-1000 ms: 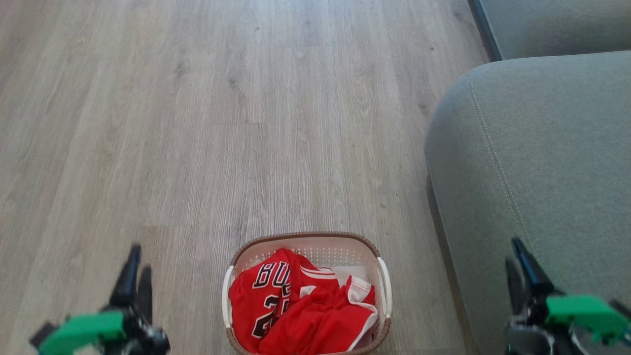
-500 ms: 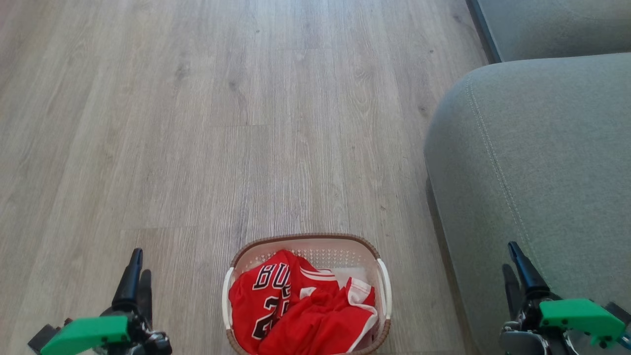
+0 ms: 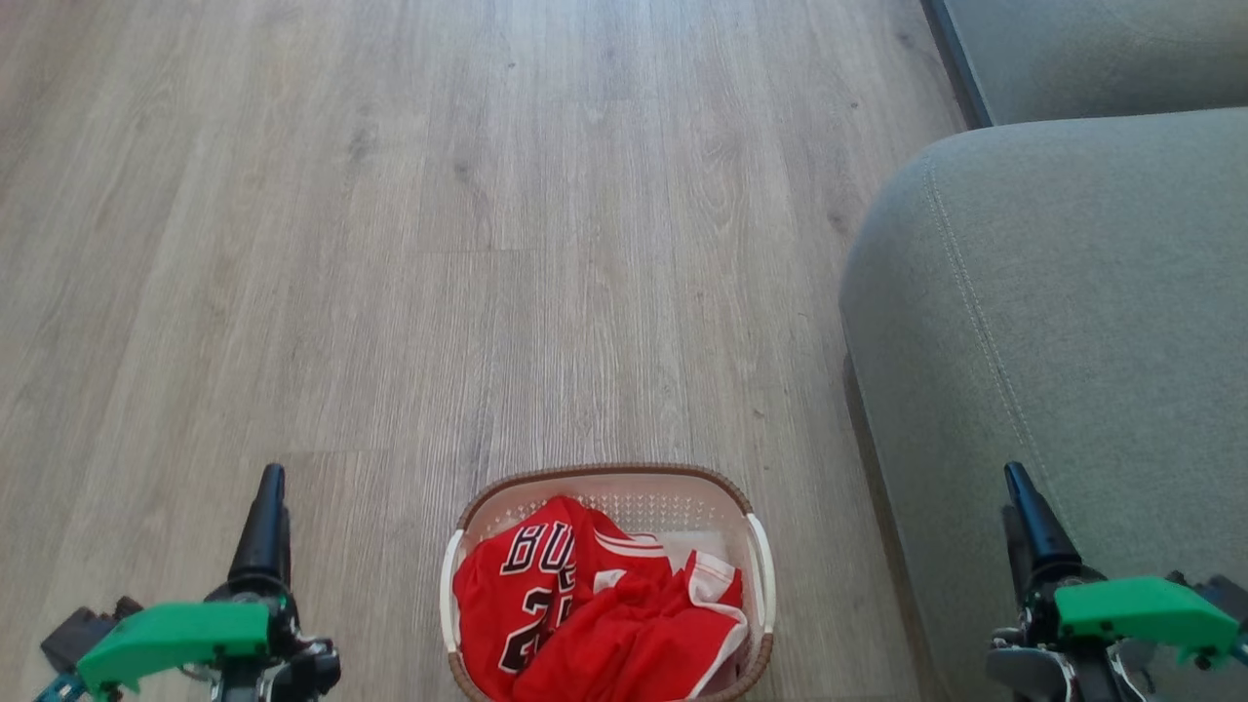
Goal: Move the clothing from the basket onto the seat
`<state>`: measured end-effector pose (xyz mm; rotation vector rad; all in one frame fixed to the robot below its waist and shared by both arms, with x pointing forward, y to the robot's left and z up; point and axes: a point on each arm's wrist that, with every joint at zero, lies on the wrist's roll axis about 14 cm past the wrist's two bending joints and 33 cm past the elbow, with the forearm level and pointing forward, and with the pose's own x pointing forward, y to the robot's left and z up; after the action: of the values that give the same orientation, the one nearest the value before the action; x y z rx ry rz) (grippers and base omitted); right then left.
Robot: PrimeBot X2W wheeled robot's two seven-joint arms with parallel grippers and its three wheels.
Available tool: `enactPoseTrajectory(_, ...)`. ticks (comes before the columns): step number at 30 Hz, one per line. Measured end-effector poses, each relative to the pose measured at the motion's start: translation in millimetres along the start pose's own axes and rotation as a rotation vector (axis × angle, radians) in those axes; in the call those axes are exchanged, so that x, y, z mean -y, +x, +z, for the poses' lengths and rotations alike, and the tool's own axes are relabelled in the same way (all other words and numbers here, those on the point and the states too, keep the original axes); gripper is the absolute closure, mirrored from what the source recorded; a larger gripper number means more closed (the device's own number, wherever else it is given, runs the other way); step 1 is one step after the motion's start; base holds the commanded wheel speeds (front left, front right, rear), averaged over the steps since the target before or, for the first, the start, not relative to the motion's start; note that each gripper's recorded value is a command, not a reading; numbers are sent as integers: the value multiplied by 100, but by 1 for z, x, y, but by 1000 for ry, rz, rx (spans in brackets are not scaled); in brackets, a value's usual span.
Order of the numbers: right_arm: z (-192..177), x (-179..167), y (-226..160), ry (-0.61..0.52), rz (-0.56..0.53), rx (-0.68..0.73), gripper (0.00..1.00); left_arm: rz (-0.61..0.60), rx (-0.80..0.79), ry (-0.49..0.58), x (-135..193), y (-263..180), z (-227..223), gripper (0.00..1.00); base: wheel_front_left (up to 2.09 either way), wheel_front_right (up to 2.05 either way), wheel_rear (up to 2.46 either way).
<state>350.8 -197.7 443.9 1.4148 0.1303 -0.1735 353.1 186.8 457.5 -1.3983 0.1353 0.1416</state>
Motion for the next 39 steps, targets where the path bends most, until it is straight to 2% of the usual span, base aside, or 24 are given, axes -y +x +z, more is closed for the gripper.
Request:
enactPoseTrajectory(24, -3, -27, 2, -345, 85, 18, 0, -60, 12, 404, 28, 0, -11, 0, 0, 0, 0)
enactPoseTrajectory(39, -12, -37, 1, -584, 130, 15, 0, -45, 22, 649, 21, -9, -19, 0, 0, 0, 0)
